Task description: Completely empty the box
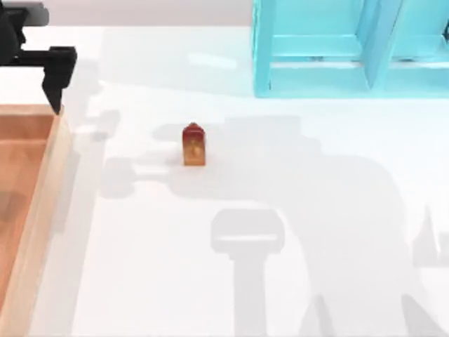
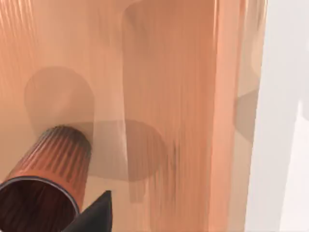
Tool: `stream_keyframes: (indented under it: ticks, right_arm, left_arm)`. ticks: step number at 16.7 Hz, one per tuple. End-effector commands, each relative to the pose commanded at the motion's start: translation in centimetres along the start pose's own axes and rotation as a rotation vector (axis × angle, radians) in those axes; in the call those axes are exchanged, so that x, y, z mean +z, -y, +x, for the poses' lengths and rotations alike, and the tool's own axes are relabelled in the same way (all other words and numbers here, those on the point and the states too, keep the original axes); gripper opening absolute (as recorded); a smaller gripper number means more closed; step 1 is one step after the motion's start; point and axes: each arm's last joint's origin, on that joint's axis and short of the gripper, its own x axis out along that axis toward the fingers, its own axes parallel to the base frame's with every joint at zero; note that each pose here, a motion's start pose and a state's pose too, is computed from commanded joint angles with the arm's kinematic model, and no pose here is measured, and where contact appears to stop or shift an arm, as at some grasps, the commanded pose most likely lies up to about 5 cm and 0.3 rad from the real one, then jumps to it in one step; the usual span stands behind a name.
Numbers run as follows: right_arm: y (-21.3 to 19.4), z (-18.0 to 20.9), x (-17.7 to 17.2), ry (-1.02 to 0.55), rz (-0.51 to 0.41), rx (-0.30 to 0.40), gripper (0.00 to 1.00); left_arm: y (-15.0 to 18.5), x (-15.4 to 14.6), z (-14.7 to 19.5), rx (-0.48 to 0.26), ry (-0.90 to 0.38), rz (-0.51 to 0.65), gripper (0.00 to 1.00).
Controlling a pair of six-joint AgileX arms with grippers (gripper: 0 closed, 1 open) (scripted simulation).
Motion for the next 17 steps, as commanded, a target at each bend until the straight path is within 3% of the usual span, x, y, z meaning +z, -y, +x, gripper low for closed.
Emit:
stream_keyframes:
  ticks: [6,13,17]
  right_arm:
    - [0.0,0.0,0.0,0.000,0.000,0.000,1.00]
    - [0.0,0.0,0.0,0.000,0.000,0.000,1.00]
    - [0.0,0.0,0.0,0.000,0.000,0.000,1.00]
  left_arm:
    - [-6.4,-4.9,-0.4,0.009,-0.002,-0.016,1.00]
    - [-6.7,-5.1,0.0,0.010,-0.003,-0.016,1.00]
    - [-7.5,-4.7,3.3,0.010,-0.003,-0.016,1.00]
